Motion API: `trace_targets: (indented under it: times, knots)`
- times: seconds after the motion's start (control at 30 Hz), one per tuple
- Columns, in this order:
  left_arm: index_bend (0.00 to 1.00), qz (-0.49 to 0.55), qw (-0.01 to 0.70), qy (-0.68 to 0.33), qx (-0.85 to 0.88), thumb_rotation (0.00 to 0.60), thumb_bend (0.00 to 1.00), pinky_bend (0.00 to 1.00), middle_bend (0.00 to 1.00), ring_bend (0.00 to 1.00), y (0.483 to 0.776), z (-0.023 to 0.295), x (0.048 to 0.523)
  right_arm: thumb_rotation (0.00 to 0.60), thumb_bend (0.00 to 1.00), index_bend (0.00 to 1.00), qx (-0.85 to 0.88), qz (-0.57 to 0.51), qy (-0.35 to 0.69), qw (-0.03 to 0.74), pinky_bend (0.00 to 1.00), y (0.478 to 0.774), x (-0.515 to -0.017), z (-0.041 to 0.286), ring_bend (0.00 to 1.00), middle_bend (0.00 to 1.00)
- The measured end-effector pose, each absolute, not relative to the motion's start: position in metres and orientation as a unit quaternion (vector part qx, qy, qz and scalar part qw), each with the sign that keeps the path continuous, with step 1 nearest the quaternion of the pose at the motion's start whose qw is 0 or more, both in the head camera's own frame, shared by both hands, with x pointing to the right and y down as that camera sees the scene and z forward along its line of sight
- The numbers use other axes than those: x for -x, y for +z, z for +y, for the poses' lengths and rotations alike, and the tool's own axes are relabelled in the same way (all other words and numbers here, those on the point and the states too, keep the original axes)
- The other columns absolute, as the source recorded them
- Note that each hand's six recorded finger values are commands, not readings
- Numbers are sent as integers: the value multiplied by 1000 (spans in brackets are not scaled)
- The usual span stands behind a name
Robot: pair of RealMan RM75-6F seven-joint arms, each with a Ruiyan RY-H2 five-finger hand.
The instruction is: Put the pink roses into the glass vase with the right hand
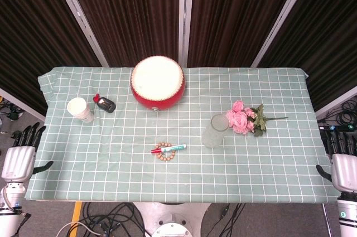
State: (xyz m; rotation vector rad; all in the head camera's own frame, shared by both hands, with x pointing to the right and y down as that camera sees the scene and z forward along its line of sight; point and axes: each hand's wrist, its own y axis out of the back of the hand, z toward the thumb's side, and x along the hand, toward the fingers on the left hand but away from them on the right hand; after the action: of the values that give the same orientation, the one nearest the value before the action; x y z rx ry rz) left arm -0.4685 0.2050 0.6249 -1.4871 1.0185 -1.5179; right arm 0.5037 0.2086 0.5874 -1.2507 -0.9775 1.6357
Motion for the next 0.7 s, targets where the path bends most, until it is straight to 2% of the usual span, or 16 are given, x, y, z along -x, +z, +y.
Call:
trace_targets:
  times: [0.7]
  knots:
    - [85, 402, 393, -588, 581, 600, 0, 162, 0, 0, 612, 201, 463, 600, 66, 0, 533, -362, 656, 394, 0, 595, -494, 193, 0, 28]
